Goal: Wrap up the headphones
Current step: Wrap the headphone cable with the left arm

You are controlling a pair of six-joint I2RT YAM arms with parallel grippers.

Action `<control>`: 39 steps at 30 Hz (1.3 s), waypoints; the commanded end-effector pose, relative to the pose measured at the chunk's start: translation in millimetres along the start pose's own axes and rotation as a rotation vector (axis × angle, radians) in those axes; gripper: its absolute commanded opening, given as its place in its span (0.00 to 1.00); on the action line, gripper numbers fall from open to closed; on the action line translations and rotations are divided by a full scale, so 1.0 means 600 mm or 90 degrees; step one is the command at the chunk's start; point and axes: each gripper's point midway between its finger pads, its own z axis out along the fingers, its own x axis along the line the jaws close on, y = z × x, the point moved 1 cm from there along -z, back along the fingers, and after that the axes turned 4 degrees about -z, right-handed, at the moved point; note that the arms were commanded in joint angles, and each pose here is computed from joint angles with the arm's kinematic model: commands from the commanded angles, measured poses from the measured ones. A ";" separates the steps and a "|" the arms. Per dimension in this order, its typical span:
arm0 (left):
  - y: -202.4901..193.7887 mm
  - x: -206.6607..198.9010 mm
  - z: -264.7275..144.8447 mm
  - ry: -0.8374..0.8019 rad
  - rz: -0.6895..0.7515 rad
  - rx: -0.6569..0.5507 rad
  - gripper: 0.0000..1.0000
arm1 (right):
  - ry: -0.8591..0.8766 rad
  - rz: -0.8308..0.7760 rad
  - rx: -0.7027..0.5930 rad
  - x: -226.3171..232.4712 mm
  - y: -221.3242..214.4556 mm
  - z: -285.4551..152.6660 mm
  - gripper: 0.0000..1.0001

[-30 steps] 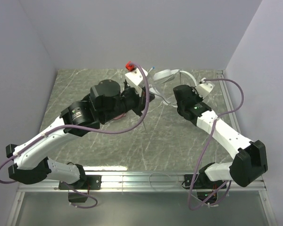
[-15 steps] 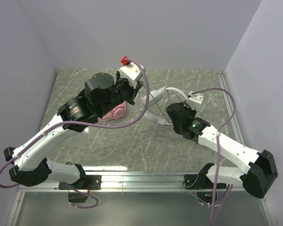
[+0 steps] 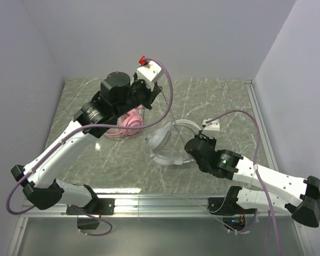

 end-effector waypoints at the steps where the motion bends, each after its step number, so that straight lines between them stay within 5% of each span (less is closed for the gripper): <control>1: 0.038 0.015 0.014 -0.032 -0.008 -0.071 0.01 | 0.032 0.001 -0.016 0.010 -0.001 -0.024 0.00; 19: -0.128 0.084 0.116 -0.042 -0.174 0.003 0.00 | 0.244 0.102 -0.051 0.047 0.091 -0.126 0.00; 26: -0.189 0.059 0.161 -0.129 -0.197 0.014 0.01 | 0.388 0.180 -0.129 0.068 0.191 -0.189 0.00; 39: -0.286 -0.011 0.146 -0.253 -0.264 0.032 0.01 | 0.381 0.171 -0.281 0.090 0.443 -0.259 0.00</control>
